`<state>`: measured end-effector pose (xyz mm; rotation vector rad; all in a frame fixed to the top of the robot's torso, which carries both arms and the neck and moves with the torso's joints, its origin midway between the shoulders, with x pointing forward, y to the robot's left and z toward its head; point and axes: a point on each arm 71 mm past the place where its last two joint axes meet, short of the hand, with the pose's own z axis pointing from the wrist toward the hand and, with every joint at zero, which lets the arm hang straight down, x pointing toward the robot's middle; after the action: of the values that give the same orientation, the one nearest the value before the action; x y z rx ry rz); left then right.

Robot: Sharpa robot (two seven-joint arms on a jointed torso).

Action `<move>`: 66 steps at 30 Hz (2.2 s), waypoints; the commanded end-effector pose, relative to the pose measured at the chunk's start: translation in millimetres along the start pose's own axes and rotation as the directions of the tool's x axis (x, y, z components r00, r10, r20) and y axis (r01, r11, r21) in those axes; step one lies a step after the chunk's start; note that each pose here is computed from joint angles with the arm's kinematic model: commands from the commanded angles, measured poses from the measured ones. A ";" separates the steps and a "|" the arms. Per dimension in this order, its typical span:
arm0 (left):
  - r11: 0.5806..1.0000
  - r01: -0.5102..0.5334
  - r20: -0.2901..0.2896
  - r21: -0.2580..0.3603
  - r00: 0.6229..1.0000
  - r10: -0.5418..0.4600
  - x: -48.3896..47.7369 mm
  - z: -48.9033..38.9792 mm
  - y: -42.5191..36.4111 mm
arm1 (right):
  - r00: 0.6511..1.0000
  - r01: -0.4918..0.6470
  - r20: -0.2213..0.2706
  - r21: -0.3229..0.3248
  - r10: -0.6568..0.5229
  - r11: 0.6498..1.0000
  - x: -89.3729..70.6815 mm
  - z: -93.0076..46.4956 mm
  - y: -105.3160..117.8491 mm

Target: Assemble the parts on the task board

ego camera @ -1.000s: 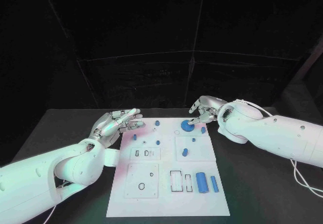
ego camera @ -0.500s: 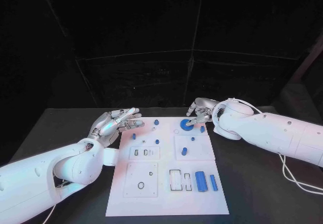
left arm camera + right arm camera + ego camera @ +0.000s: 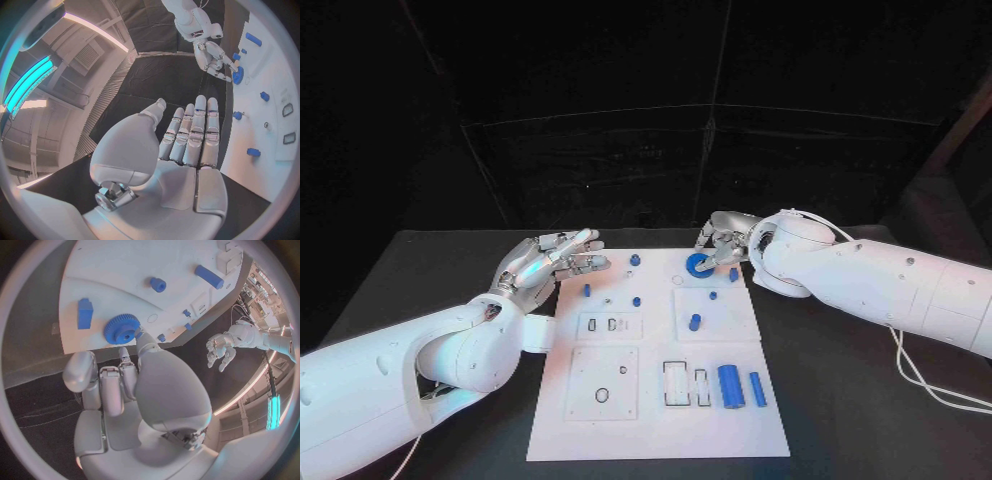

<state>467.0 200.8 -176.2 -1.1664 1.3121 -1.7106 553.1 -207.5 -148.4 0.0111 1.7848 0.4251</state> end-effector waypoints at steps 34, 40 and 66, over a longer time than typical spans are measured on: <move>1.000 0.005 -0.009 0.004 1.000 -0.005 -1.1 1.7 0.0 | 0.994 0.100 -0.033 -0.016 -0.101 0.995 1.9 1.3 1.2; 1.000 0.004 -0.008 0.003 1.000 -0.004 -1.5 1.8 0.1 | 0.993 0.105 -0.044 -0.024 -0.106 0.994 2.7 0.8 1.9; 1.000 0.004 -0.007 -0.002 1.000 -0.004 -2.6 1.1 0.1 | 0.989 0.132 -0.062 0.016 -0.130 0.991 4.4 -0.1 1.0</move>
<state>469.3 203.5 -178.0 -1.1733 1.3147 -1.6999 552.0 -203.4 -148.6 -0.0949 1.8084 0.3492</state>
